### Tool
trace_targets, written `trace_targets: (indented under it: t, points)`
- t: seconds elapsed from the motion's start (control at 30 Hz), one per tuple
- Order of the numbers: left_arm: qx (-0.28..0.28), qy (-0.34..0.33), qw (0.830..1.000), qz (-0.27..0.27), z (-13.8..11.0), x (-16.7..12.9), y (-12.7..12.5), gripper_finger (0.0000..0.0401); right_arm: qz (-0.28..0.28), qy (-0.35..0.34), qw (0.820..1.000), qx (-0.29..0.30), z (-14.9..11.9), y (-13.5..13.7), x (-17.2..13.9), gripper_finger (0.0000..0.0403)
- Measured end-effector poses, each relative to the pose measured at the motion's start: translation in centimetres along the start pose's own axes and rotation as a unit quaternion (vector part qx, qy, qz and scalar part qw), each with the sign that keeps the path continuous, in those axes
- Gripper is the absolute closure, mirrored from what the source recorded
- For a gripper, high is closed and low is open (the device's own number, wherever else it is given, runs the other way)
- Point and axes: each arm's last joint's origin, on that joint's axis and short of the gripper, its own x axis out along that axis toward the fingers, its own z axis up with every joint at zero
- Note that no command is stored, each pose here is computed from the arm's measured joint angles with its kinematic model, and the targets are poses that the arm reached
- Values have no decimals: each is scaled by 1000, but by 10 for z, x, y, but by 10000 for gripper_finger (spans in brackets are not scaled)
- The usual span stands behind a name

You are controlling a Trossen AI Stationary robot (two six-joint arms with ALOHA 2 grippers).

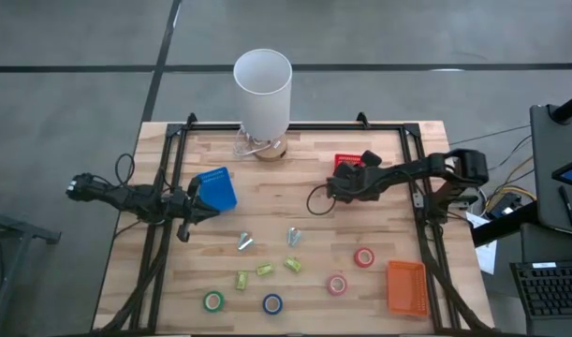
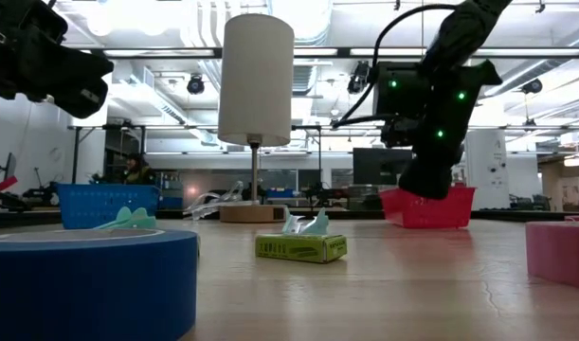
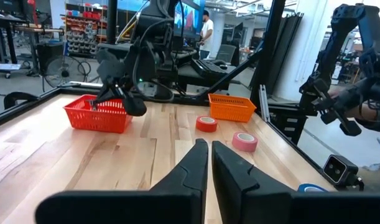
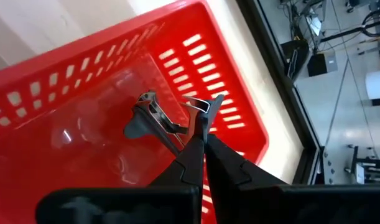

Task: Pick and place Stapler, Stapler remover, tape
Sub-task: Put the black staple remover into the red basket, then put the blue staple remover into the red basket

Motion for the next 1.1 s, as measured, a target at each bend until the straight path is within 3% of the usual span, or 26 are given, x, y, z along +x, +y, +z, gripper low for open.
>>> trace_targets:
  t: [0.47, 0.8, 1.1]
  points:
    - [0, 0, 1000, 0, 0, 0, 0, 378, 3, -5, 1000, -1, 2, -1, 0, 392]
    - [0, 0, 1000, 0, 0, 0, 0, 378, 3, -6, 1000, -1, 4, -4, -3, 319]
    - [0, 0, 1000, 0, 0, 0, 0, 377, 45, -78, 995, 48, 44, -25, -58, 292]
